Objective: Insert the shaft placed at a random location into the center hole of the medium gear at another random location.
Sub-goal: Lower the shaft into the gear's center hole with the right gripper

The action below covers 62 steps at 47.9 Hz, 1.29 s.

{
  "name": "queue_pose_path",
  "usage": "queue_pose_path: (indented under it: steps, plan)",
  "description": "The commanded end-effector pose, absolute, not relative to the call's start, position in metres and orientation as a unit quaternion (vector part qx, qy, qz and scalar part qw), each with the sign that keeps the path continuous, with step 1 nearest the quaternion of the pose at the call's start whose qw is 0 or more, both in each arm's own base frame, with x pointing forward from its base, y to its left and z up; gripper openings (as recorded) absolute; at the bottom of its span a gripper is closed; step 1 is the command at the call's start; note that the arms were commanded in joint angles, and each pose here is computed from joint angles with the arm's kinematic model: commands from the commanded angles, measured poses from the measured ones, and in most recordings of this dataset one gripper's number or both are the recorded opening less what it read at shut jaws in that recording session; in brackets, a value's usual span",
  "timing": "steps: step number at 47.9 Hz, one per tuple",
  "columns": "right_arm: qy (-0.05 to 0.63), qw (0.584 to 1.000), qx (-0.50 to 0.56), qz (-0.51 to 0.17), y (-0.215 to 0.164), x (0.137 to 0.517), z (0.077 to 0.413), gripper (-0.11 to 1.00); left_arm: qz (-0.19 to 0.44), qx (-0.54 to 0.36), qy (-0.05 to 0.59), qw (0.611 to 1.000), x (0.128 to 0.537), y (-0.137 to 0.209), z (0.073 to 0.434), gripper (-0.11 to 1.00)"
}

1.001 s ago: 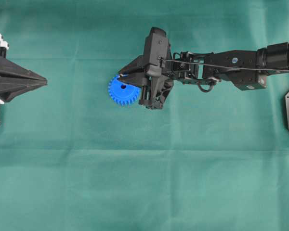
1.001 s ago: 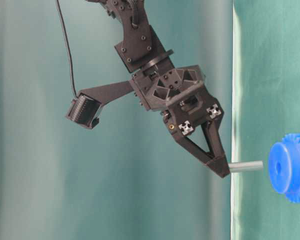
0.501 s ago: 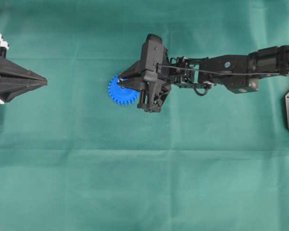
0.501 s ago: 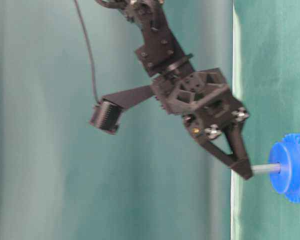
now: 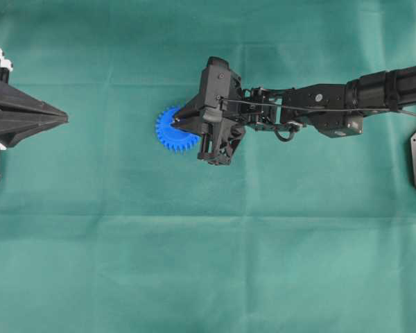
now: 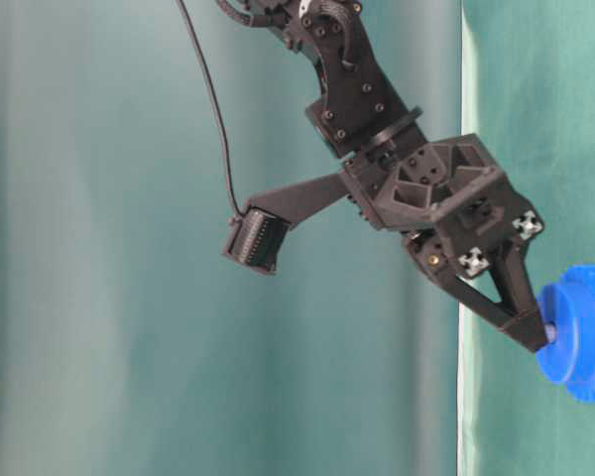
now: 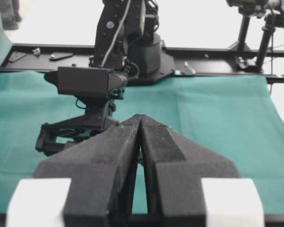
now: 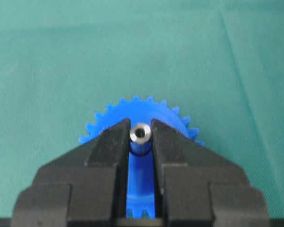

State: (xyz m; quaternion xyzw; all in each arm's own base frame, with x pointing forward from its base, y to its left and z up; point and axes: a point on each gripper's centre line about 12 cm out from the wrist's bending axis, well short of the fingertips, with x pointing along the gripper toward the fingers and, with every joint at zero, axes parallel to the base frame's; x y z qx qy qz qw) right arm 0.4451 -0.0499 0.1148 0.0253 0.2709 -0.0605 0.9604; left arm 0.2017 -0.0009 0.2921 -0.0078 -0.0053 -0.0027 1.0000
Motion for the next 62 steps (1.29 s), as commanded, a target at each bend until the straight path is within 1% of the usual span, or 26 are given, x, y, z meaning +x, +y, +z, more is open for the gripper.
queue_pose_path:
  steps: [1,52,54,56,62]
  plan:
    - [0.249,0.966,0.027,-0.060,-0.049,0.451,0.128,0.14,-0.003,-0.008,-0.014,1.000,0.204,-0.001,0.298,0.00]
    - [0.255,0.965,0.027,-0.058,-0.046,0.452,0.127,0.15,-0.002,-0.008,-0.012,1.000,0.204,-0.001,0.298,0.00]
    - [0.253,0.965,0.027,-0.058,-0.046,0.452,0.128,0.20,-0.002,-0.009,-0.012,1.000,0.204,-0.001,0.298,0.00]
    - [0.252,0.966,0.027,-0.058,-0.046,0.452,0.130,0.30,-0.002,-0.009,-0.011,1.000,0.204,-0.001,0.297,0.00]
    - [0.239,0.969,0.025,-0.056,-0.046,0.450,0.143,0.67,-0.002,-0.009,-0.011,1.000,0.204,-0.001,0.297,0.00]
